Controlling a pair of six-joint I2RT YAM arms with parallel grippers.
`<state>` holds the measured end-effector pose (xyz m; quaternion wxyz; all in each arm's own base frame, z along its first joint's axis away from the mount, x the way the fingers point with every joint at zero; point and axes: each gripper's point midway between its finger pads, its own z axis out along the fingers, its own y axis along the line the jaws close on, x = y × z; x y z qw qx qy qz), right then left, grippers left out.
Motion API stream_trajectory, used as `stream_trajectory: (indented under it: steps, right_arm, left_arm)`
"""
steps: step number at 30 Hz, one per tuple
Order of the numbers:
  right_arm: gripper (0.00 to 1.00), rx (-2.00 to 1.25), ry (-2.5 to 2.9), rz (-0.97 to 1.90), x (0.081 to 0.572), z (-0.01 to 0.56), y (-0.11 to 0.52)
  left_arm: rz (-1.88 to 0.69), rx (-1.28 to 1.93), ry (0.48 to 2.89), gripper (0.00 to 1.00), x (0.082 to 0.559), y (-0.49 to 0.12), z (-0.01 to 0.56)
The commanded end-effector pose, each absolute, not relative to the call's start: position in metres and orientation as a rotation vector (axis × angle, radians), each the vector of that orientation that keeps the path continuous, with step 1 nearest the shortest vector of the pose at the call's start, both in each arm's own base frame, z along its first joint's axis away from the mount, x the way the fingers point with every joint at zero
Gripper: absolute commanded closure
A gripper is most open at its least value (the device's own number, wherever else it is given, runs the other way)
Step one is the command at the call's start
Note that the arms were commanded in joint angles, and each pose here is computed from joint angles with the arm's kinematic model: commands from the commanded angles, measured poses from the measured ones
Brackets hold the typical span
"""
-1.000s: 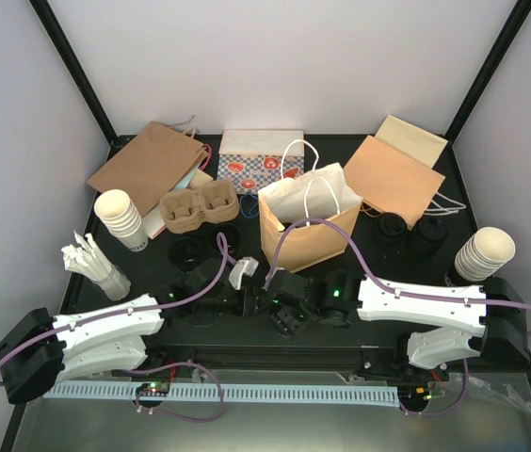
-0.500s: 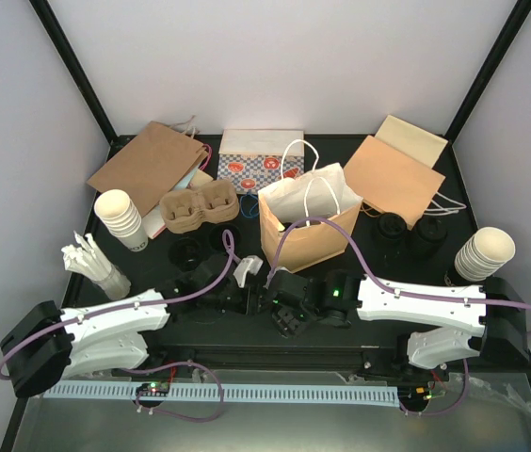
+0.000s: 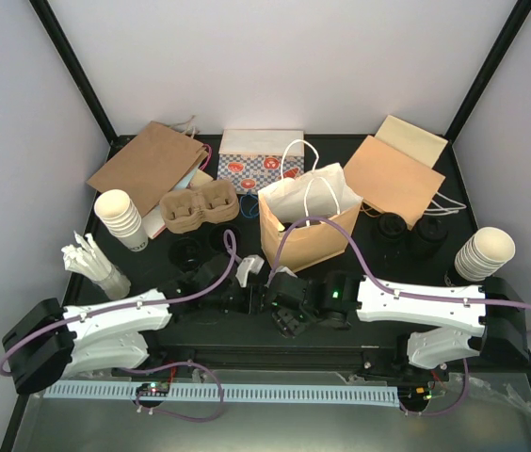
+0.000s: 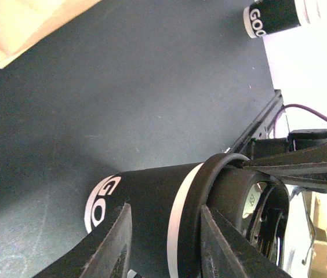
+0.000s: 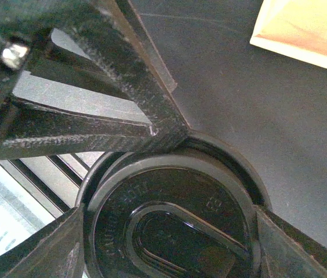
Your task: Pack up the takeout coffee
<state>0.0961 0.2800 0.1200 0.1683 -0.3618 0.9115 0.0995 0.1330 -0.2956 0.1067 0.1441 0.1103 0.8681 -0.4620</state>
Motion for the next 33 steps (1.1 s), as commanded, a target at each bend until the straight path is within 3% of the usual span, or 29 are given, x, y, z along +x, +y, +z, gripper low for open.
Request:
stream_trajectory:
  steps: [1, 9, 18, 33]
  right_arm:
    - [0.31, -1.055, 2.689, 0.022, 0.092, 0.082, 0.244]
    - [0.31, -0.803, 2.668, 0.072, 0.128, 0.105, 0.243]
    - [0.29, -0.82, 2.636, 0.108, 0.133, 0.114, 0.254]
    - [0.09, -0.881, 2.612, 0.126, 0.131, 0.119, 0.255]
  left_arm:
    - [-1.167, 0.266, 2.61, 0.65, 0.123, -0.271, 0.084]
    - [-1.164, 0.215, 2.436, 0.55, 0.137, -0.257, 0.131]
    - [-1.217, 0.216, 2.352, 0.45, 0.14, -0.259, 0.148]
    - [-1.264, 0.316, 2.4, 0.45, 0.144, -0.294, 0.142]
